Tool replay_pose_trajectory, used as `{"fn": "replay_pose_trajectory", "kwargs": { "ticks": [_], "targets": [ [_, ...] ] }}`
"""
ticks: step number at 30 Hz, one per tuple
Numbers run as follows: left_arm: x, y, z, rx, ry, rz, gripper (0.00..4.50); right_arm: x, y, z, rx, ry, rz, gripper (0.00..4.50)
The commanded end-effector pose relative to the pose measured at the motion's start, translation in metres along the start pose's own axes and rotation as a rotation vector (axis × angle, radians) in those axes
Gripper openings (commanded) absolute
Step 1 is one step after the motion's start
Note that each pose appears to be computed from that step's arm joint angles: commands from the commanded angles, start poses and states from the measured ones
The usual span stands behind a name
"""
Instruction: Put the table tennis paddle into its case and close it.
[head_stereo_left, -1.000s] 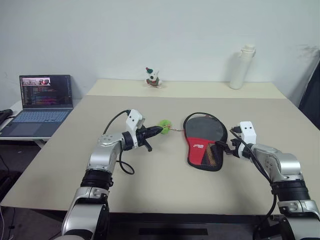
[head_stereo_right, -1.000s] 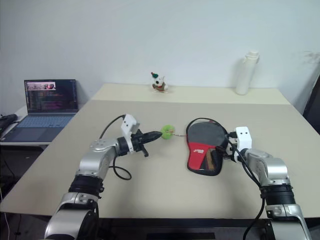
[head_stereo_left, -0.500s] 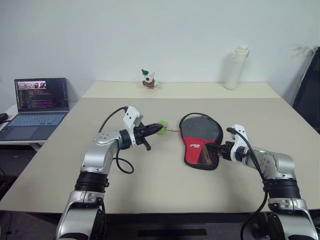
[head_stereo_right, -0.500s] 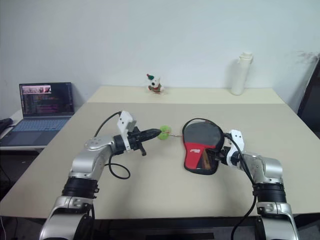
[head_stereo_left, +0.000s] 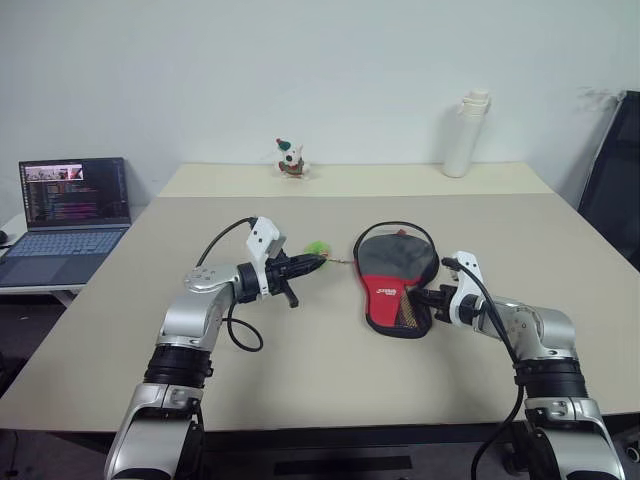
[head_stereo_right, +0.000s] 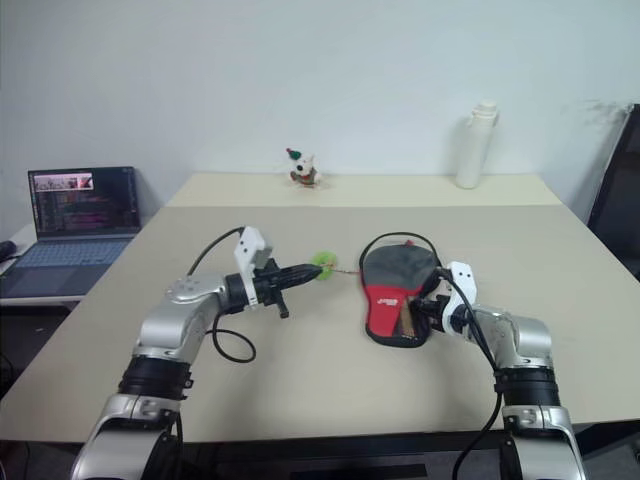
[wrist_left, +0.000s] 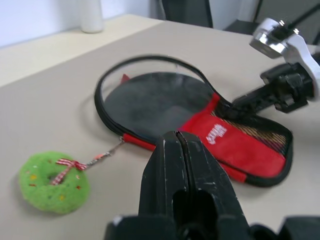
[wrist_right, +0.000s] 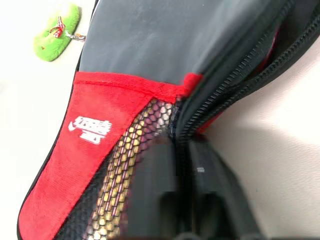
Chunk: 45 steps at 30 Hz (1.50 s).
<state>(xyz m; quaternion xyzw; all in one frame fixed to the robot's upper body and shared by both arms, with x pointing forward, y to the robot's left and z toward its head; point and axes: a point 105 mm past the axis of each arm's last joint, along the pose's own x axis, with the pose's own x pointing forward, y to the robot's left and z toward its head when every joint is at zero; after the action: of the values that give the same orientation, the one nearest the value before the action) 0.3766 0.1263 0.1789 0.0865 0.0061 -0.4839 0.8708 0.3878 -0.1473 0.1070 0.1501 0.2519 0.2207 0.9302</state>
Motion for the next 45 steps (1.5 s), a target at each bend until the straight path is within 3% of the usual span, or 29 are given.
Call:
{"fn": "replay_pose_trajectory", "kwargs": {
  "ticks": [1,7,14,19,25,35,38,45],
  "targets": [
    [-0.007,-0.006,0.012,0.054,-0.009,-0.044,0.00,0.002,0.012,0.005,0.006,-0.009,0.040,0.02],
    [-0.026,-0.019,0.006,0.032,0.036,-0.132,0.00,0.002,0.044,-0.015,0.005,0.067,0.152,0.02],
    [-0.043,-0.038,-0.001,-0.012,0.082,-0.208,0.00,-0.024,0.075,-0.054,-0.023,0.173,0.255,0.02],
    [-0.042,-0.052,-0.006,-0.033,0.094,-0.258,0.00,-0.047,0.070,-0.071,-0.017,0.217,0.241,0.02],
    [-0.042,-0.058,-0.009,-0.039,0.111,-0.290,0.00,-0.066,0.057,-0.069,-0.022,0.227,0.194,0.02],
    [-0.037,-0.057,-0.009,-0.030,0.112,-0.286,0.00,-0.062,0.048,-0.061,-0.008,0.190,0.133,0.02],
    [-0.038,-0.056,-0.010,-0.031,0.112,-0.270,0.00,-0.065,0.035,-0.063,-0.023,0.181,0.050,0.76],
    [-0.041,-0.049,-0.014,-0.034,0.112,-0.197,0.00,-0.086,0.030,-0.069,-0.179,0.179,0.003,3.11]
  ]
}}
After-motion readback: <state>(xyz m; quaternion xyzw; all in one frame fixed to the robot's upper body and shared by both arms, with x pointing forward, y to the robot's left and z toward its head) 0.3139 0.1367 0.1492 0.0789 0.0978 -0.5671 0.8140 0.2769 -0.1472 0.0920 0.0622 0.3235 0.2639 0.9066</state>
